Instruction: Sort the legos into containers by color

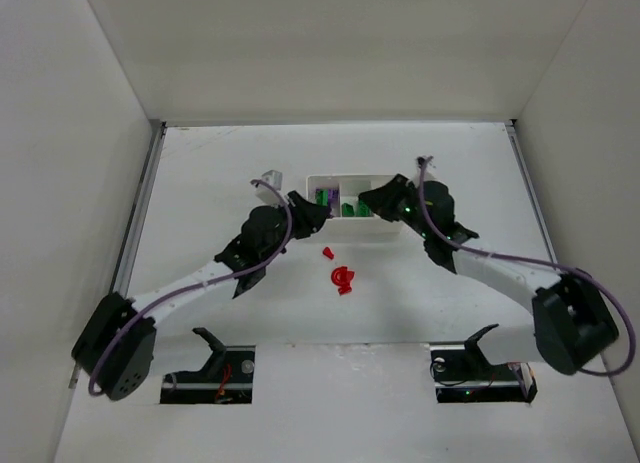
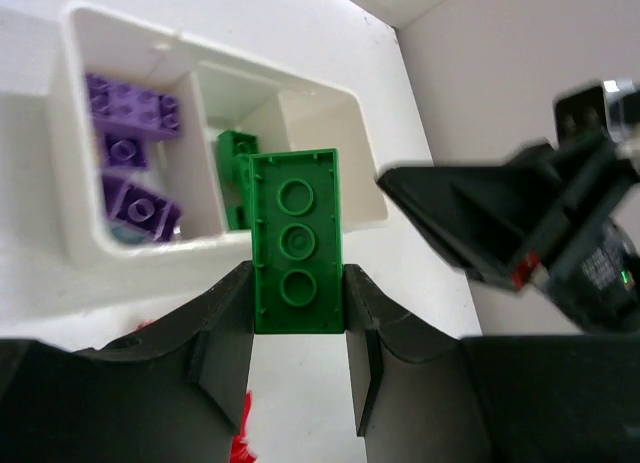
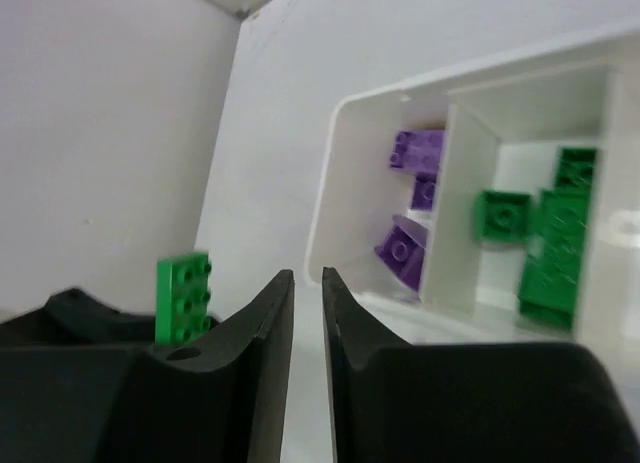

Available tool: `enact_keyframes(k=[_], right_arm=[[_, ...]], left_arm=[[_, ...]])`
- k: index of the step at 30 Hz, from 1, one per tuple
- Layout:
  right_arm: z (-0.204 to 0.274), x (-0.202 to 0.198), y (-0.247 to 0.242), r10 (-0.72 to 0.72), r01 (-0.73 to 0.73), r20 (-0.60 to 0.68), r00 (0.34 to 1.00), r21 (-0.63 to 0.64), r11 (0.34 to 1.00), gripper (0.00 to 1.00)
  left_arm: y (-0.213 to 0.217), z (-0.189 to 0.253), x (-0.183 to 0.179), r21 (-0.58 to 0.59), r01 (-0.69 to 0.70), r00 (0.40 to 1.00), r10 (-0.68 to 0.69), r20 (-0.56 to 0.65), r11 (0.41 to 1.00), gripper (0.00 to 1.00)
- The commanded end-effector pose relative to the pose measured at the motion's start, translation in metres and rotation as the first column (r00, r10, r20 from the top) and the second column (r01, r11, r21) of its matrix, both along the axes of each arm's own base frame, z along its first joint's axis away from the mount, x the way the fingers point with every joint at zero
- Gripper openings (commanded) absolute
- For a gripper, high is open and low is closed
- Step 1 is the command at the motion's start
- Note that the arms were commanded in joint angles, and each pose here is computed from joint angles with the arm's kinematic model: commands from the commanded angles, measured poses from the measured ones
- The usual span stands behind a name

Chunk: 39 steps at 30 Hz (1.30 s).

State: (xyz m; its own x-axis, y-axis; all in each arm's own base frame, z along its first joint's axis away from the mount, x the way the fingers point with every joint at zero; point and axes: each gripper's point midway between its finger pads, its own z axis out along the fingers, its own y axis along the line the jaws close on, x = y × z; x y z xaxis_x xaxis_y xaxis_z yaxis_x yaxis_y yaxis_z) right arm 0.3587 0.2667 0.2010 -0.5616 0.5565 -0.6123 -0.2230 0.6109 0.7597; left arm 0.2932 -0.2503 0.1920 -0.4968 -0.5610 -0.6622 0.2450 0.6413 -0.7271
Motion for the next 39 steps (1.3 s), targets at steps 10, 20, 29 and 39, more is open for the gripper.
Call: enact_keyframes(k=[10, 20, 29, 39], right_arm=[[0.009, -0.049, -0.092, -0.219, 0.225, 0.169, 0.961, -0.021, 0.974, 0.32], [0.022, -0.066, -0.103, -0.218, 0.225, 0.219, 0.951, -0.007, 0.974, 0.44], [0.024, -0.066, -0.104, -0.222, 0.237, 0.239, 0.945, -0.037, 0.971, 0.61], [0.016, -0.070, -0.079, -0.133, 0.165, 0.238, 0.962, -0.117, 0.979, 0.34]], left_arm=[[-0.089, 0.002, 0.074, 0.272, 0.043, 0.998, -0.053, 0.029, 0.961, 0.20], [-0.120, -0.039, 0.105, 0.445, 0.045, 0.999, -0.032, -0.037, 0.894, 0.27], [-0.117, -0.041, 0.101, 0.480, 0.017, 0.999, 0.002, -0.039, 0.877, 0.45], [-0.083, 0.014, 0.086, 0.398, -0.046, 0.998, 0.030, 0.046, 0.916, 0.50]])
